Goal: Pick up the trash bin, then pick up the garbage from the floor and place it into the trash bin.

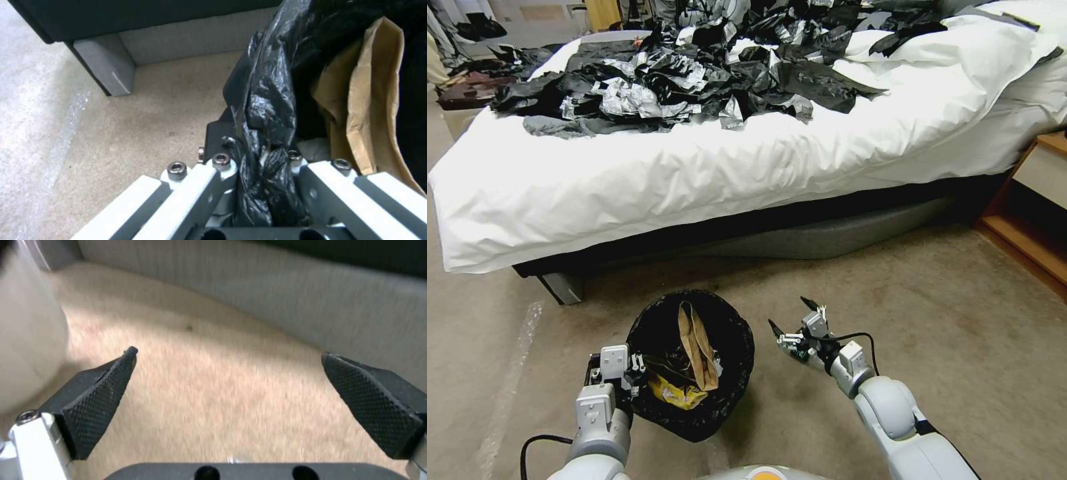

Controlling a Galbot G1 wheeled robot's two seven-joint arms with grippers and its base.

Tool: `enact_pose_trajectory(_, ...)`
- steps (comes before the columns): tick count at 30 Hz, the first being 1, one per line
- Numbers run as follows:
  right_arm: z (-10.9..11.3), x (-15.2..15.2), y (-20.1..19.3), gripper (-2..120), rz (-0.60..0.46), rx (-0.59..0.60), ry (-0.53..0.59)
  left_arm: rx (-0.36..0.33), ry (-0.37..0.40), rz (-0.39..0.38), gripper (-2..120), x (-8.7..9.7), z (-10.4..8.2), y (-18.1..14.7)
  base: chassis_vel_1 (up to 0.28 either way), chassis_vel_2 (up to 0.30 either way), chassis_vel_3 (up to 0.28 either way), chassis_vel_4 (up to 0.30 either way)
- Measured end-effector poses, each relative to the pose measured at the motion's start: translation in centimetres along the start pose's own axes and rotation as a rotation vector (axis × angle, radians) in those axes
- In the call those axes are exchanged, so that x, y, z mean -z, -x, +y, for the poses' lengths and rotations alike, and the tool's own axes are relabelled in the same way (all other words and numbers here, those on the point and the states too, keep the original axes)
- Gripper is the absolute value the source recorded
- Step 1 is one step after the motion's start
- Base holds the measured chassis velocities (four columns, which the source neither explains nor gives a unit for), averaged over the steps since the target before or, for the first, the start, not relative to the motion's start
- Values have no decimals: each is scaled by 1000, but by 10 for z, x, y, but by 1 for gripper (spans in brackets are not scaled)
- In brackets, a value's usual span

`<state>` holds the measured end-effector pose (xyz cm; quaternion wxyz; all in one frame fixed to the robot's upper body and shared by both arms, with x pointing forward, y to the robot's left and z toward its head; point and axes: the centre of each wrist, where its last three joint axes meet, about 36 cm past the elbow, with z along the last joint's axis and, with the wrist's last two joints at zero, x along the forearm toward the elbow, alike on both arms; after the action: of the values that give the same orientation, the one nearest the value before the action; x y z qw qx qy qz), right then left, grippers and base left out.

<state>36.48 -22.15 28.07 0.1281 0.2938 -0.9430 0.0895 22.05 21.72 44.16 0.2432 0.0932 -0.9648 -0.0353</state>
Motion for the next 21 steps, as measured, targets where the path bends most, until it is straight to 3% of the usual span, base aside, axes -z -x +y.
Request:
enact_pose_trajectory(10, -21, -42, 13, 100, 121, -45, 34, -2, 1, 3, 3, -1, 0, 1, 0, 0, 0, 0)
enact_pose_trajectory(21, -27, -57, 13, 100, 137, -82, 52, -2, 4, 5, 3, -2, 0, 0, 0, 0, 0, 0)
